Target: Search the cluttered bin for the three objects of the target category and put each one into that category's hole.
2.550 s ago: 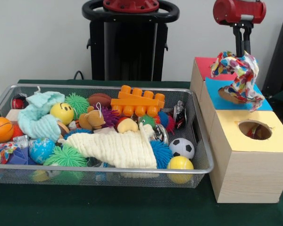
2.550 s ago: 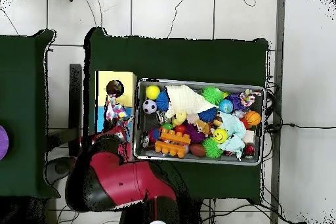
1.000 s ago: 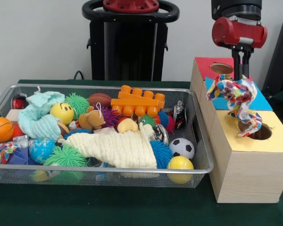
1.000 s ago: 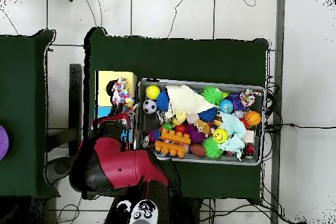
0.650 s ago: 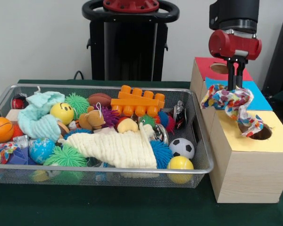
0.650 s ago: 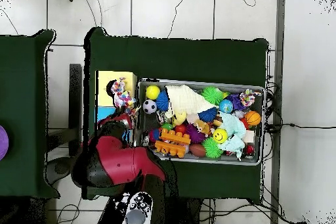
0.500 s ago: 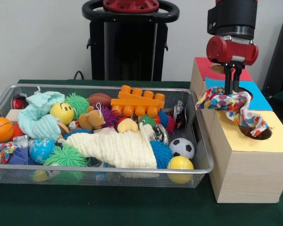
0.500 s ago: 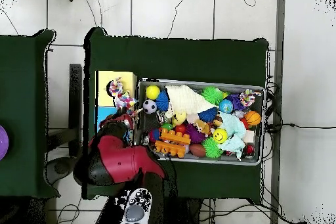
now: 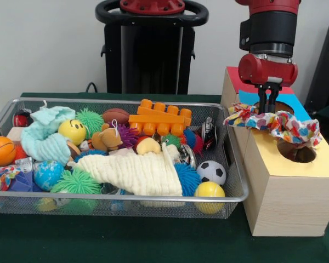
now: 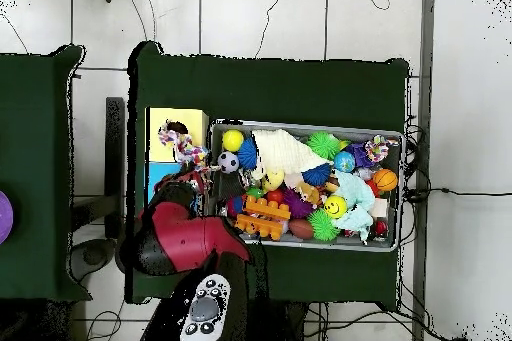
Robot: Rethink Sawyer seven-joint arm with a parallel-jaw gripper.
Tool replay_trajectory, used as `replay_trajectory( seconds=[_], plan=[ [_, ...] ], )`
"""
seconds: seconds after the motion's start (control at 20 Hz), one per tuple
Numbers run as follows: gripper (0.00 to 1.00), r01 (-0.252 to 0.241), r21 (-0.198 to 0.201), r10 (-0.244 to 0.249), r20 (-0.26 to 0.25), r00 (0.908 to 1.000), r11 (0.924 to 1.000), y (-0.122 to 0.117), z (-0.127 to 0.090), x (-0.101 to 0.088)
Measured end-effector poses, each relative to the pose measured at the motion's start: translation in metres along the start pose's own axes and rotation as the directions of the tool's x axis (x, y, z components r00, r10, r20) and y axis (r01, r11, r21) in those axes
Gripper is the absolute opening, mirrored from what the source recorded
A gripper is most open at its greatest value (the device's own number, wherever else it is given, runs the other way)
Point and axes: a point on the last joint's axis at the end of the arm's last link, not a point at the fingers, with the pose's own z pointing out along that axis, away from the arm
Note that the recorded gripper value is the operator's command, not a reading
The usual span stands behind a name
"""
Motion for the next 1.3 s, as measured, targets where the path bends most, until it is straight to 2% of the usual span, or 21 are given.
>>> replay_trajectory(
  seconds=[0.3,0.7,1.3],
  plan=[
    [0.00,-0.007,0.001,0.007,0.004,1.0000,1.0000,0.000,0.001,-0.003],
    [0.00,-0.049,0.004,0.049,0.009,0.9988,0.9988,0.005,0.000,-0.013],
    [0.00,-0.092,0.000,0.092,0.045,0.9947,0.9957,0.019,-0.002,-0.041]
  ],
)
